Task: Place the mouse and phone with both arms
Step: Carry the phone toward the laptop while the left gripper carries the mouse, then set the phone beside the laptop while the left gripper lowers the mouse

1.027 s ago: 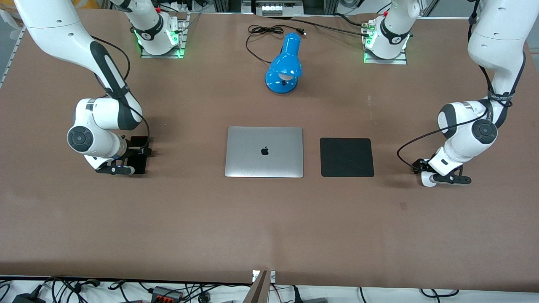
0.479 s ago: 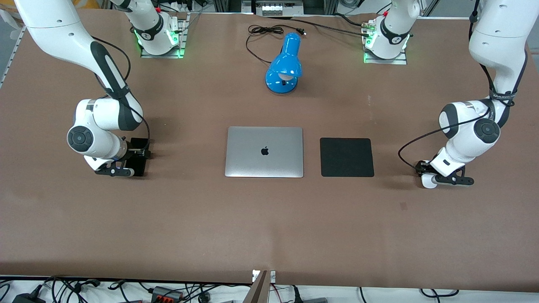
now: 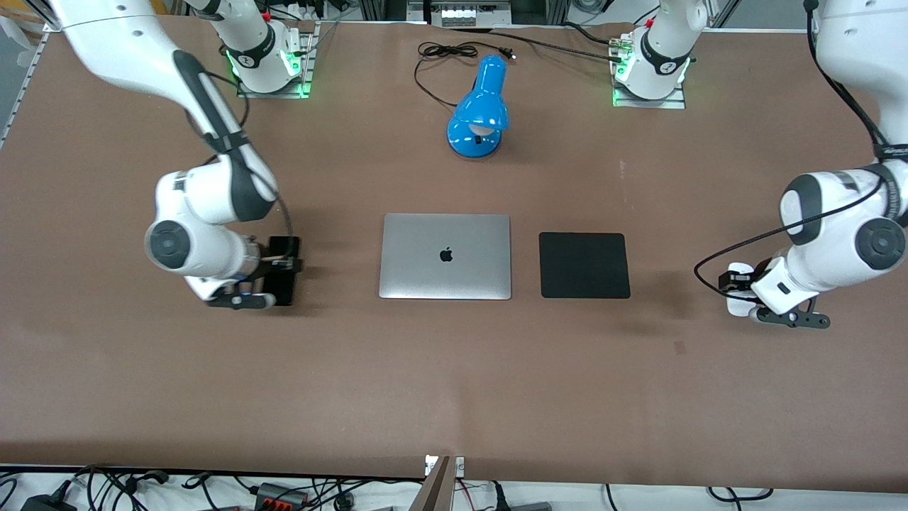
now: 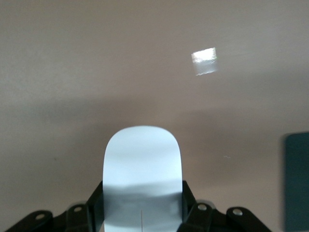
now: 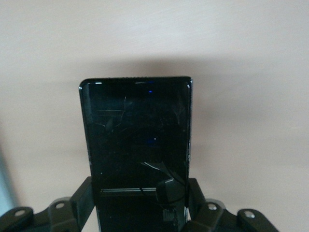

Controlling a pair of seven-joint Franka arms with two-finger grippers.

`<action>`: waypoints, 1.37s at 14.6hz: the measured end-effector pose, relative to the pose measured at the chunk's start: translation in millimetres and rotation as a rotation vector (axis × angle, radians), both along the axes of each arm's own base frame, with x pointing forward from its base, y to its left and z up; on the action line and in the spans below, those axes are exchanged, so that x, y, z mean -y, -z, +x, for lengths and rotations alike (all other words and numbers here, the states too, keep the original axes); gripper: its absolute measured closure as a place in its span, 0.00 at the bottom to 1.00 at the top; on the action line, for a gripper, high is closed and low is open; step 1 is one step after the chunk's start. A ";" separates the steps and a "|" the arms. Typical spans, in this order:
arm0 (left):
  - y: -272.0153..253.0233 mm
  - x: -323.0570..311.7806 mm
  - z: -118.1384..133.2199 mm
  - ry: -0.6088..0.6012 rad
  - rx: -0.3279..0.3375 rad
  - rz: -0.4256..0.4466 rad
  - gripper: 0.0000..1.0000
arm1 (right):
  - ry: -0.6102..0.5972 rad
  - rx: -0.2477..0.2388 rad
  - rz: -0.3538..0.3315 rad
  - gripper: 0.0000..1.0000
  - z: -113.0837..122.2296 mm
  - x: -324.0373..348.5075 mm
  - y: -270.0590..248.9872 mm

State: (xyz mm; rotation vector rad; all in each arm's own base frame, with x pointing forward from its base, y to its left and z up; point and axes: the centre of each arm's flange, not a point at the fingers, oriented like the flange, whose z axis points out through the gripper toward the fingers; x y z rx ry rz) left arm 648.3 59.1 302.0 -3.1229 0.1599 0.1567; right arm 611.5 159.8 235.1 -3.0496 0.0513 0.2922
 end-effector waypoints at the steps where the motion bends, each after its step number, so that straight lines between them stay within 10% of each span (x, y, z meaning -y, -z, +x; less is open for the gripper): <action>1: -18.7 20.7 6.4 0.000 -0.021 -0.010 0.39 | 0.008 0.001 0.010 0.20 -4.2 -19.5 5.5; 11: 49.1 249.3 -39.2 -0.088 -0.062 -0.067 0.39 | -0.013 0.002 -0.011 0.20 -23.7 -75.2 53.9; 17: 99.5 253.3 -74.2 -0.132 -0.016 -0.087 0.39 | -0.022 -0.008 -0.024 0.20 -26.0 -73.6 67.5; 20: 114.7 251.6 -86.4 -0.167 0.021 -0.104 0.39 | -0.004 -0.001 -0.024 0.00 -24.3 -74.6 66.4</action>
